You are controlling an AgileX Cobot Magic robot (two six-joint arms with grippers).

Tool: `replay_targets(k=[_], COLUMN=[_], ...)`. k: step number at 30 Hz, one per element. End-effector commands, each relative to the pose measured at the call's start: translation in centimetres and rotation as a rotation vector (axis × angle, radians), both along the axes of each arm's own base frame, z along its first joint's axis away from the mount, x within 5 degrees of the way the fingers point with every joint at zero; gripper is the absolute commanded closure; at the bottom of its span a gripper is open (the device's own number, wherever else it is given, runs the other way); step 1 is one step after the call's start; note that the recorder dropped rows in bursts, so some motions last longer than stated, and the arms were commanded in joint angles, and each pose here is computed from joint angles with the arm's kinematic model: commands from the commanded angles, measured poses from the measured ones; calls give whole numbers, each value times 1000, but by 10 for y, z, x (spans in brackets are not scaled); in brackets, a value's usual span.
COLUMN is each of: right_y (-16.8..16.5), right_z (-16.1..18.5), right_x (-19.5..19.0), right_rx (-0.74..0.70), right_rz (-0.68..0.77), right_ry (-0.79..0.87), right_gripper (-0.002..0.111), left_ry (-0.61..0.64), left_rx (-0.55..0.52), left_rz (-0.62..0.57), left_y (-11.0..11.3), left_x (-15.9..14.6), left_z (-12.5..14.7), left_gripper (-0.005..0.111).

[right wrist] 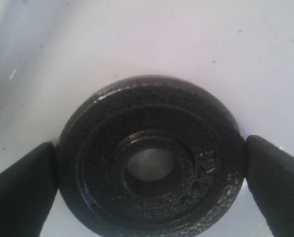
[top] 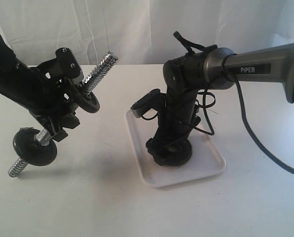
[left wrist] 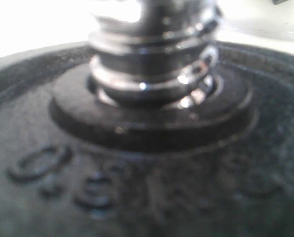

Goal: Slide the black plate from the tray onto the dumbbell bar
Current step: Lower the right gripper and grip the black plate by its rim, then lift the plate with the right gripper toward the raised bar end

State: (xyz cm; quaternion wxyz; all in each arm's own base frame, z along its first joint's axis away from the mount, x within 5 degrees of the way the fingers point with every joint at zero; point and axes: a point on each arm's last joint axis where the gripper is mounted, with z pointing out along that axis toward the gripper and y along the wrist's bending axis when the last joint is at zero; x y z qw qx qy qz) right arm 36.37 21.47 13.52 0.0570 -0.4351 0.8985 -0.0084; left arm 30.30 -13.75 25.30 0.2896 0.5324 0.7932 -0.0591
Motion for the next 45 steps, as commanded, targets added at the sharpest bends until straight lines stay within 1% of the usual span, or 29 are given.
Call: replay_targets(k=[1,2,3,13,16,20,23,24,26,31,34,40,43,45], right_y=[-8,-8,-8,-9,-9,-18,-35,-37,-46,-68,-80,-91,-94,-93], right_z=[-21,-21,-21,-18,-8,25,53,58,80,119,145,176,183,185], right_x=[-5,-6,-6,-8,-9,-8,-8,-8,-11,-15,-17,-17,-14,-13], right_rx=[-92,-93,-93,-90,-67,-11,90,113,233,415,595,849,935,962], right_rz=[30,21,13,-27,-37,-80,-161,-164,-191,-192,-208,-207,-191,-181], right_ry=[73,75,75,101,88,56,85,93,130,140,129,97,75,69], right_gripper=[104,108,108,108,108,108,108,108,108,108,108,108,108,108], left_ry=[-152,-152,-152,-147,-147,-147,-146,-146,-145,-131,-122,-114,-104,-97], left_rx=[-102,-102,-102,-103,-103,-103,-104,-104,-105,-102,-100,-98,-96,-107], left_rz=[51,51,51,52,52,52,53,54,55,49,45,42,37,41], left_y=[0,0,0,0,0,0,0,0,0,0,0,0,-1,-1], left_x=[0,0,0,0,0,0,0,0,0,-1,-2,-2,-3,-4], left_z=[39,39,39,39,39,39,39,39,39,38,38,37,37,37], left_gripper=[107,107,107,107,107,107,107,107,107,107,107,107,107,107])
